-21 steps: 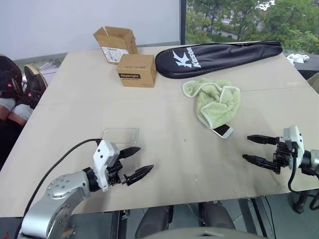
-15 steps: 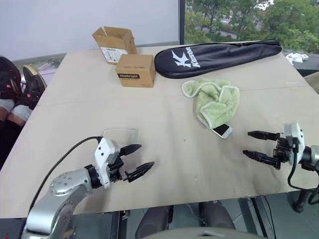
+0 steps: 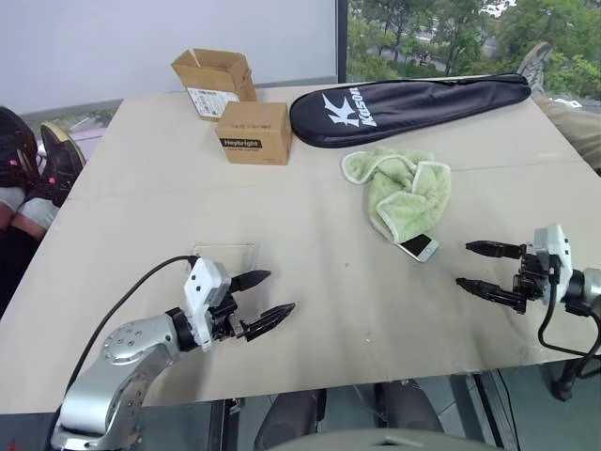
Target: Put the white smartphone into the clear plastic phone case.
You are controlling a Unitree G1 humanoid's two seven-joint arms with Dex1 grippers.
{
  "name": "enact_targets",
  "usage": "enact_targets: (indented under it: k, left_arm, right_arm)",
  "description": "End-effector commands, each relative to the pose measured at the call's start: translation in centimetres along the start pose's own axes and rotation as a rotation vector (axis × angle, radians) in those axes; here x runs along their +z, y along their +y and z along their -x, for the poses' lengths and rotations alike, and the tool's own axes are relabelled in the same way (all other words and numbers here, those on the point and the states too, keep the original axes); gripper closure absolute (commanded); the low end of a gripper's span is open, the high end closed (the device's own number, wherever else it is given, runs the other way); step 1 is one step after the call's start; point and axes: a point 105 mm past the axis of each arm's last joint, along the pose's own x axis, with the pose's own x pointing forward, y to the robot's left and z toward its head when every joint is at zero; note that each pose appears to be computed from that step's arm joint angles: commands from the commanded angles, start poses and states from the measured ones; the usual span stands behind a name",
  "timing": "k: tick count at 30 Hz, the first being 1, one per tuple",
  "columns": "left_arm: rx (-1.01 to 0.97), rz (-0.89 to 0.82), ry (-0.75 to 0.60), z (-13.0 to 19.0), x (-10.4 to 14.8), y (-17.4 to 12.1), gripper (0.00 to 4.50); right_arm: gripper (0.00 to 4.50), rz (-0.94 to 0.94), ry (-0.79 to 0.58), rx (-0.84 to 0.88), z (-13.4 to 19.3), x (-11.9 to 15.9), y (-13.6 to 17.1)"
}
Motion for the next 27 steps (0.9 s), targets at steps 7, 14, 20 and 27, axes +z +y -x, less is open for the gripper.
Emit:
enact_targets:
  k: [7,14,20,27]
  left_arm:
    - [0.119,-0.058,-0.155,-2.1,5.3,2.0,0.06]
    - [0.089,-0.079,-0.156,-3.2,6.0,1.8,0.06]
    - [0.076,-0.089,-0.158,-3.3,6.1,1.4,0.06]
    - [0.063,-0.083,-0.168,-3.4,6.1,1.1,0.00]
  right_arm:
    - [0.00,0.051,0.068,-0.257,-7.5,3.4,-4.5]
    - [0.00,0.047,0.151,-0.462,-11.8,3.9,-10.4]
    - [0.00,0.000,0.396,-0.422,-12.0,-0.6,-10.1]
    - [3.20,0.029,0.371,-0.429,-12.0,0.4,-10.4]
